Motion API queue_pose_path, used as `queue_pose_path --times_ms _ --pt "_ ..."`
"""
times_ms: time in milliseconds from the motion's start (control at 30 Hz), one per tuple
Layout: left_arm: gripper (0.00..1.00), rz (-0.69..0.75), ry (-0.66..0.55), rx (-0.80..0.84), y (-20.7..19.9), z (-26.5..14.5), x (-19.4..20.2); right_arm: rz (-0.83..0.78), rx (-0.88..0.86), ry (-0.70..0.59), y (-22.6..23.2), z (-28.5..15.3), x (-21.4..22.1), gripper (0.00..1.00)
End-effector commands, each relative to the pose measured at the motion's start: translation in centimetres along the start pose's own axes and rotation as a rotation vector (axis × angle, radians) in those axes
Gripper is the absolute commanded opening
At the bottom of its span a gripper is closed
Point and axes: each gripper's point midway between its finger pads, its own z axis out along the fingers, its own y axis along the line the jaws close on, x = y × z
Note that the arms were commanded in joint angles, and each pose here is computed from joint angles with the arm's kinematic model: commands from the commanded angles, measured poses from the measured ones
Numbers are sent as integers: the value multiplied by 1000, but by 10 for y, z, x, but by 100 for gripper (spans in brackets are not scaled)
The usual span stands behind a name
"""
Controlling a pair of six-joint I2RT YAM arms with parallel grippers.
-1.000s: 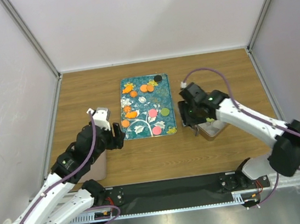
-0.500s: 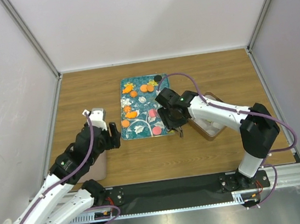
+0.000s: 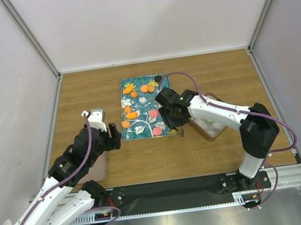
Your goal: Pack the cookies
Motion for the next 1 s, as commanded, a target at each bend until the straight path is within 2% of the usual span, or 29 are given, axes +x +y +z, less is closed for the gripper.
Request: queue_pose_path --times_ms 0,967 --pt "70 -10 -53 34 -7 -4 -14 4 12 -15 3 1 -6 55" --pt "70 -14 -73 55 -8 -8 -17 -10 45 37 0 9 10 49"
